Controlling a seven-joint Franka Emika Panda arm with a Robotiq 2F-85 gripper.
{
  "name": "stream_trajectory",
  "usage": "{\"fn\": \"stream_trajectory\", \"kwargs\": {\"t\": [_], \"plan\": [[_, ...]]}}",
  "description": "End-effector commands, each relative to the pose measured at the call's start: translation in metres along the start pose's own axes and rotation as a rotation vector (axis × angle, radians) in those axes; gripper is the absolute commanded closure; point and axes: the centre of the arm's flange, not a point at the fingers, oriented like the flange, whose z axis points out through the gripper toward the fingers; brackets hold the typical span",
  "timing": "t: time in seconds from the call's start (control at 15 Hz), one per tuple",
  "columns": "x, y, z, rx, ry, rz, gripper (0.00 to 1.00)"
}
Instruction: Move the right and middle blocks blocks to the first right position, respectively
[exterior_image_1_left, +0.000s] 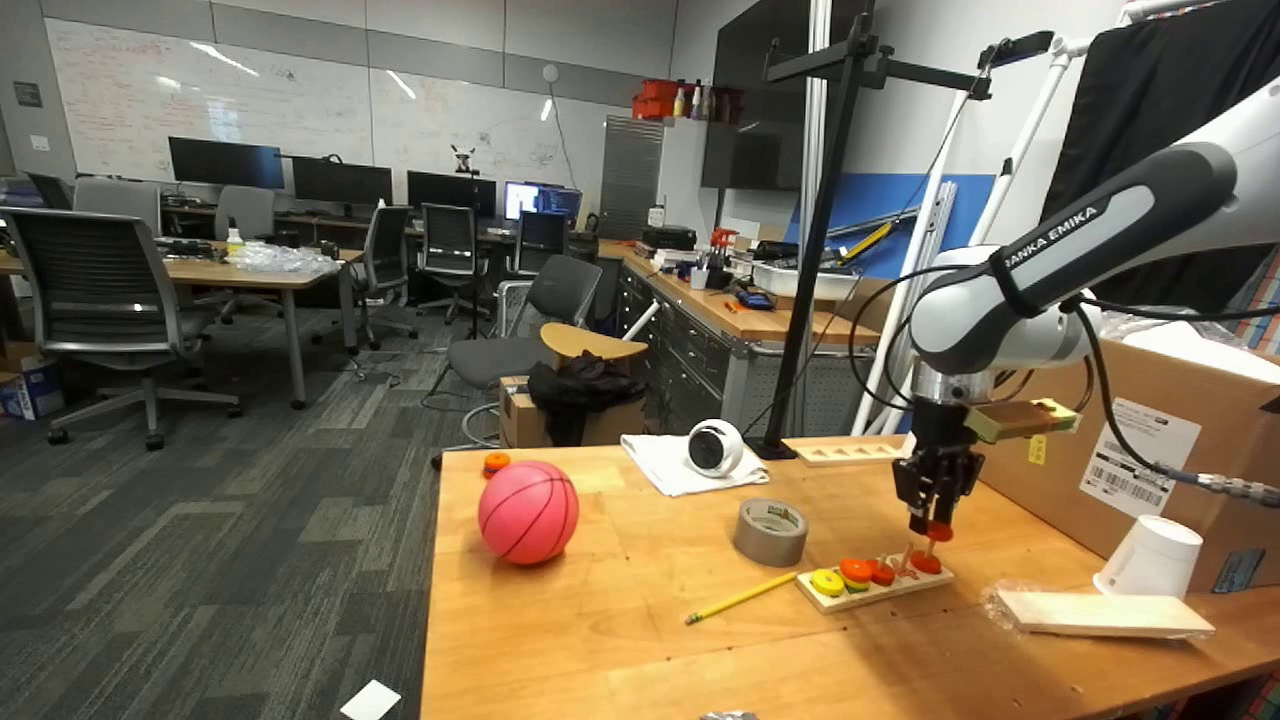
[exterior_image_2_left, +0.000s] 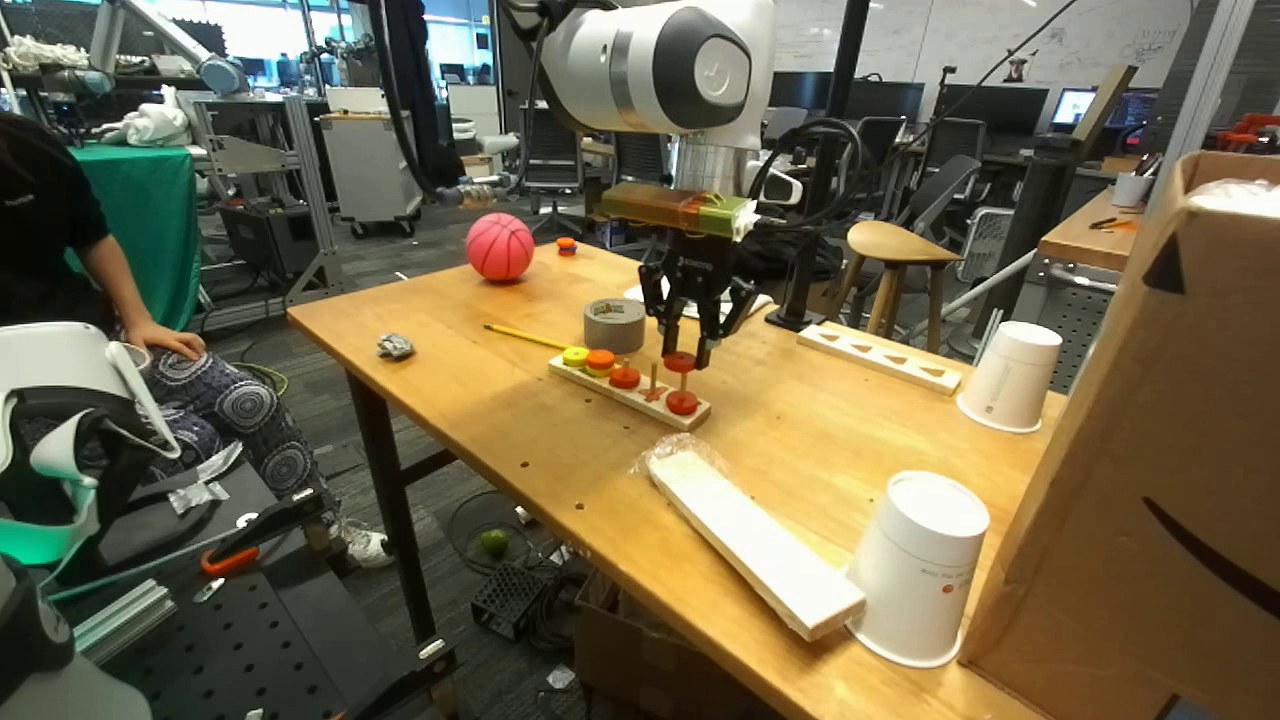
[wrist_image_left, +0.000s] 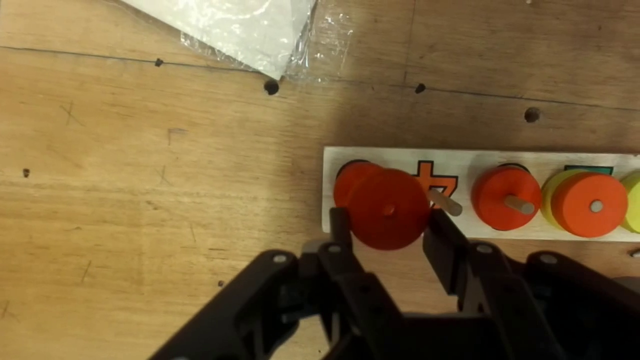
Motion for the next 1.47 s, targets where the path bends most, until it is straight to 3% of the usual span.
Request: {"fn": "stream_trajectory", "kwargs": {"t": [0.0, 1.4], "plan": [[-0.007, -0.005, -0.001, 0.015, 0.001, -0.017, 0.76], [-0.004, 0.005, 0.006, 0.010, -0.002, -0.009, 0.76]]}}
